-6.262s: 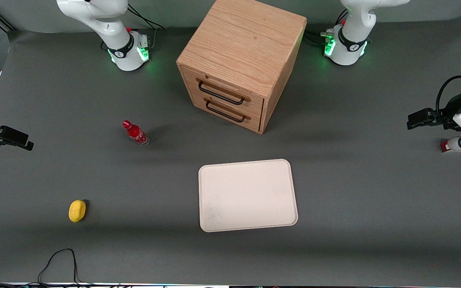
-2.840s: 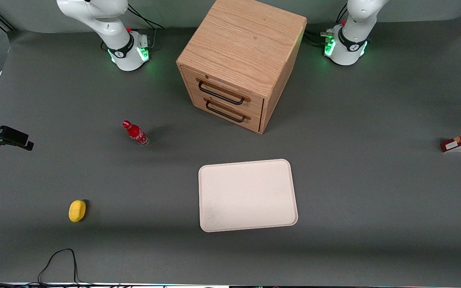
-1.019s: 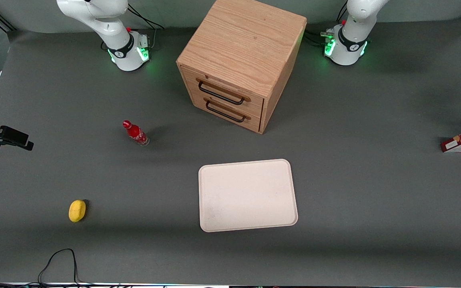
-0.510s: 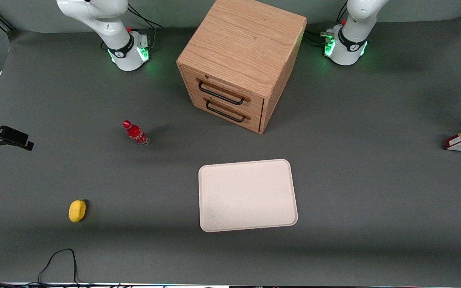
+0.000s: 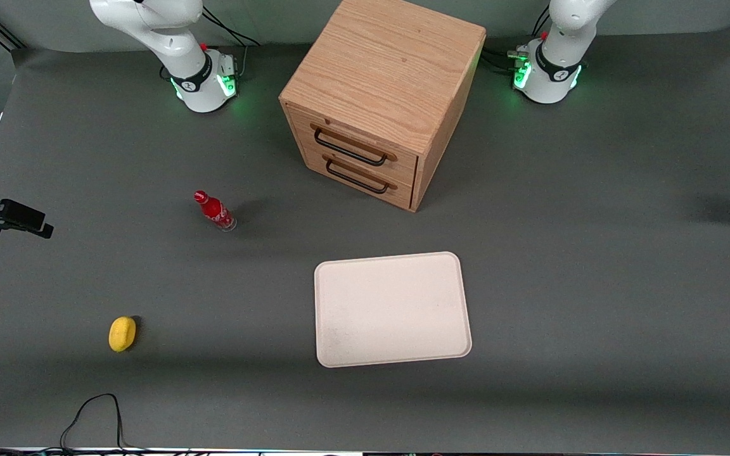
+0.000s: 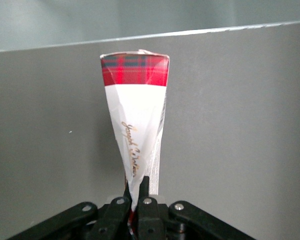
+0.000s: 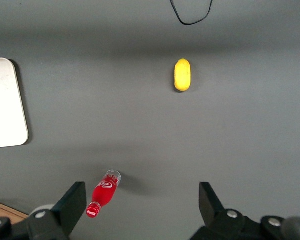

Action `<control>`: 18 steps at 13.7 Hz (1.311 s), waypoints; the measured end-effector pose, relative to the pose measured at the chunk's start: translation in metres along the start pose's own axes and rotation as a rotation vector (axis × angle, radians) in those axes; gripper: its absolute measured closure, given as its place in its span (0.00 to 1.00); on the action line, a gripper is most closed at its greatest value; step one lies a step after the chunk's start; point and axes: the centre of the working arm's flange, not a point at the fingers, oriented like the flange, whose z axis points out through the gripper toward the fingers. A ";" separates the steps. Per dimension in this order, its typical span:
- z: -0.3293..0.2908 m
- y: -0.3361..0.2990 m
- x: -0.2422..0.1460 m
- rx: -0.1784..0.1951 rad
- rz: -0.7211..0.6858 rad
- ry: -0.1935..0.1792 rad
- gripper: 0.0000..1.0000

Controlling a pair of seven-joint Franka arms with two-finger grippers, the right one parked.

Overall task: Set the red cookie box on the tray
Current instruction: 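Lift the cookie box with the left gripper and carry it toward the tray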

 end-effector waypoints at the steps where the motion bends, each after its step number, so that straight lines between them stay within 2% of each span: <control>1: -0.030 0.000 0.002 0.000 -0.002 0.002 0.97; 5: -0.120 0.008 -0.013 -0.020 0.026 0.013 0.97; 8: -0.140 0.060 -0.073 -0.065 0.154 0.004 0.97; 12: -0.141 0.144 -0.205 -0.096 0.405 -0.042 0.97; 15: -0.140 0.189 -0.323 -0.077 0.612 -0.024 0.97; 18: -0.129 0.214 -0.450 -0.057 0.792 -0.033 0.97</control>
